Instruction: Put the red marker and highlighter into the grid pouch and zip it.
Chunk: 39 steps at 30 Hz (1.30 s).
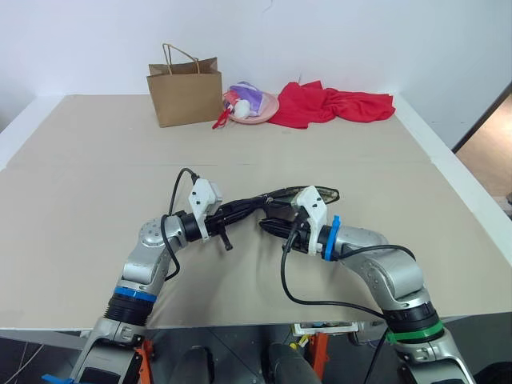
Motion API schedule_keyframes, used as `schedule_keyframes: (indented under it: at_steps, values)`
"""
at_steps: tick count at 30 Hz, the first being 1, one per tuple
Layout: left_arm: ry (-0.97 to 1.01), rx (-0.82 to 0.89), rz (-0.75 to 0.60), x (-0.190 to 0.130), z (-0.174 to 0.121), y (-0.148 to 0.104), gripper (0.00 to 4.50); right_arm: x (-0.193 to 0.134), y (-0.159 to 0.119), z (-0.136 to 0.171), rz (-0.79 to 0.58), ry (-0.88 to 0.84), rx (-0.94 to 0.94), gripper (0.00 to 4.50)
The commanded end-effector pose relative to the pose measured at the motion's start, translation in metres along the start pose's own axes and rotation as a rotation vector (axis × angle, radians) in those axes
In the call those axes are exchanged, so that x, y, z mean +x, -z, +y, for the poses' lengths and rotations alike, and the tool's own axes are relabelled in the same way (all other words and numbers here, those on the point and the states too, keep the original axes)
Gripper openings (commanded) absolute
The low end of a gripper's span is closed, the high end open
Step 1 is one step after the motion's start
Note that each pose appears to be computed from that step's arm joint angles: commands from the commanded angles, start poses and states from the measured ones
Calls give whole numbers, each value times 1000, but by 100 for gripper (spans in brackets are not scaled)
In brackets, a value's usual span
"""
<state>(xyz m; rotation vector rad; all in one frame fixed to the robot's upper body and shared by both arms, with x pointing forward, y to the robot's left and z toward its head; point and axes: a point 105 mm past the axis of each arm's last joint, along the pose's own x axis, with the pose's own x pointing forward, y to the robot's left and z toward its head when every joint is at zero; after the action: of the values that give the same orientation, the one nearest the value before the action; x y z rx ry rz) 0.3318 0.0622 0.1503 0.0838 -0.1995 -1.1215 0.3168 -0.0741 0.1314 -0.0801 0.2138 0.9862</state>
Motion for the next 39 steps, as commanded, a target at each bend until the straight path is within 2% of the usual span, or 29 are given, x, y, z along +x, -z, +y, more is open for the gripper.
schedule_keyframes:
  at_steps: [1,7,13,20,25,28,31,32,33,34,35,37,38,39]
  values:
    - [9,31,-43,4,-1,-13,0,-8,-19,1,-61,-2,-49,4]
    - [4,30,-48,4,-3,-12,0,-21,-11,-15,7,90,-80,4]
    - [-6,25,-49,3,-3,-11,0,-69,-18,-52,68,262,-174,4]
    - [0,20,-49,5,-3,-10,0,-120,-12,-100,184,466,-239,4]
    - [0,22,-49,5,-2,-10,0,-132,-11,-113,189,529,-237,4]
    - [-1,23,-47,4,-1,-10,0,-126,-9,-108,169,492,-214,4]
    - [-1,23,-47,4,-1,-10,0,-112,-7,-94,133,415,-160,97]
    - [0,23,-48,4,-1,-10,0,-107,-7,-86,123,373,-146,154]
    - [1,22,-48,5,-1,-10,0,-103,-7,-80,107,339,-127,191]
    - [2,22,-49,5,-1,-10,0,-100,-7,-76,97,319,-116,191]
    - [3,24,-51,5,-1,-11,0,-98,-7,-71,91,294,-112,247]
    - [4,27,-54,5,-2,-11,0,-99,-8,-68,86,281,-94,299]
    - [9,33,-58,5,-2,-12,0,-103,-9,-64,83,258,-78,353]
    - [17,35,-68,6,-3,-14,0,-110,-9,-61,82,239,-61,365]
